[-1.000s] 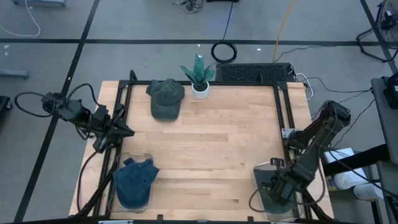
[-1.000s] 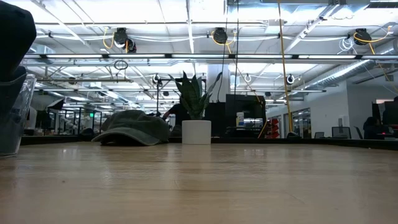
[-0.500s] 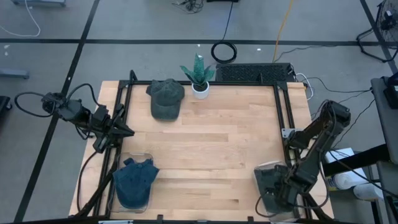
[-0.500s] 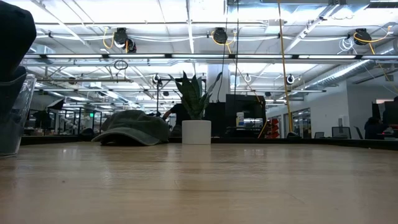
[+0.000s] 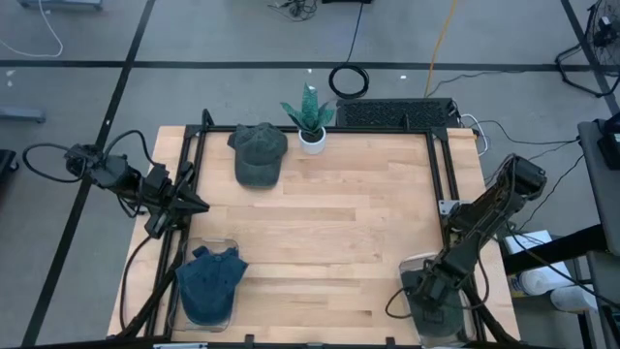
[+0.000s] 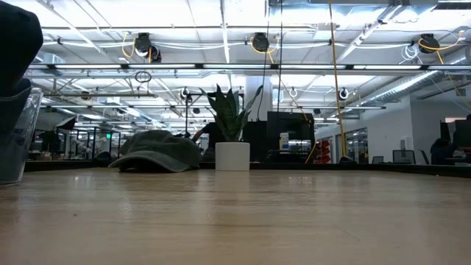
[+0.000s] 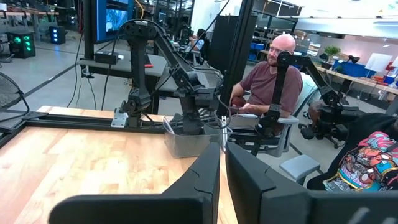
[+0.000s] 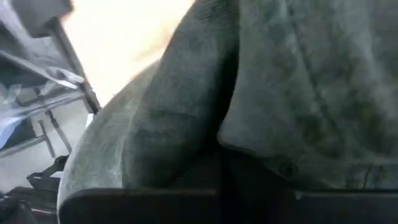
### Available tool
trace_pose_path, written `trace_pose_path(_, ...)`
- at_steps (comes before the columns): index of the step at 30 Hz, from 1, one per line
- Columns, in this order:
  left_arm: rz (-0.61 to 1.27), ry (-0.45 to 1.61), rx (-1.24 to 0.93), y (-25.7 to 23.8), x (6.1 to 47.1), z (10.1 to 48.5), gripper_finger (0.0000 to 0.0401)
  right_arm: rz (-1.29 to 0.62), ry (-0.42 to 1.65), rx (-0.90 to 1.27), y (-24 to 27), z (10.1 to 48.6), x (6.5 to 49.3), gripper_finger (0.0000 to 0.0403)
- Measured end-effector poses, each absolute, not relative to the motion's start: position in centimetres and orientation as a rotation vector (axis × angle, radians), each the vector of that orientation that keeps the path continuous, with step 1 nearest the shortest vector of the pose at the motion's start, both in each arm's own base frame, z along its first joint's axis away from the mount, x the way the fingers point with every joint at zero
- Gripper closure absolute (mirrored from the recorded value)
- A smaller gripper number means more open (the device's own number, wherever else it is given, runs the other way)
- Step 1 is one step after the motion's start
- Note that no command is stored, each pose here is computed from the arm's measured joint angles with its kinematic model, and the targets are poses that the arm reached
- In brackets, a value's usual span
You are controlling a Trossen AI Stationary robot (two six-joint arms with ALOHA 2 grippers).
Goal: Pick & Place hat
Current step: Put the bottom gray cap into the right transparent bin, then adjust the right transparent bin
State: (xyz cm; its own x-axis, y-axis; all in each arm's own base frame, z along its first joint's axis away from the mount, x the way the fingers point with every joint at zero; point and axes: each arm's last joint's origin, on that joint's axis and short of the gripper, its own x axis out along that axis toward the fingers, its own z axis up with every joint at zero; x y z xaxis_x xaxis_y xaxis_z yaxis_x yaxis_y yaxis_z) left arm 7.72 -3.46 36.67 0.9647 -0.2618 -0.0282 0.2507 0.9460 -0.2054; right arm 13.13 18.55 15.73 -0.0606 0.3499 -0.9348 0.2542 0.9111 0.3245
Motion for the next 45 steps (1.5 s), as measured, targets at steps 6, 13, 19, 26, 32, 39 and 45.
trace_pose_path(6, -0.261, 0.056, -0.202, -3.5, 7.7, 36.7, 0.0370, 0.063, 1.653, 0.481, 18.3, 16.0, 13.7, 0.0403)
trace_pose_path(13, -0.261, 0.056, -0.202, -3.5, 7.7, 36.7, 0.0370, 0.101, 1.583, 0.450, 19.0, 17.9, 14.6, 0.0403)
trace_pose_path(19, -0.261, 0.056, -0.202, -3.5, 7.7, 36.7, 0.0370, 0.059, 1.540, 0.411, 19.4, 20.4, 15.2, 0.0403)
trace_pose_path(26, -0.261, 0.056, -0.202, -3.5, 7.7, 36.7, 0.0370, 0.070, 1.499, 0.296, 19.8, 23.0, 15.2, 0.0403)
trace_pose_path(32, -0.261, 0.056, -0.202, -3.5, 7.7, 36.7, 0.0370, 0.126, 1.242, 0.049, 19.2, 24.1, 17.2, 0.0403)
trace_pose_path(39, -0.261, 0.055, -0.202, -3.5, 7.7, 36.7, 0.0370, 0.062, 1.144, -0.065, 16.3, 24.1, 20.3, 0.0403)
trace_pose_path(45, -0.261, 0.055, -0.202, -3.5, 7.7, 36.7, 0.0370, 0.135, 1.281, 0.030, 15.0, 23.9, 20.8, 0.0403)
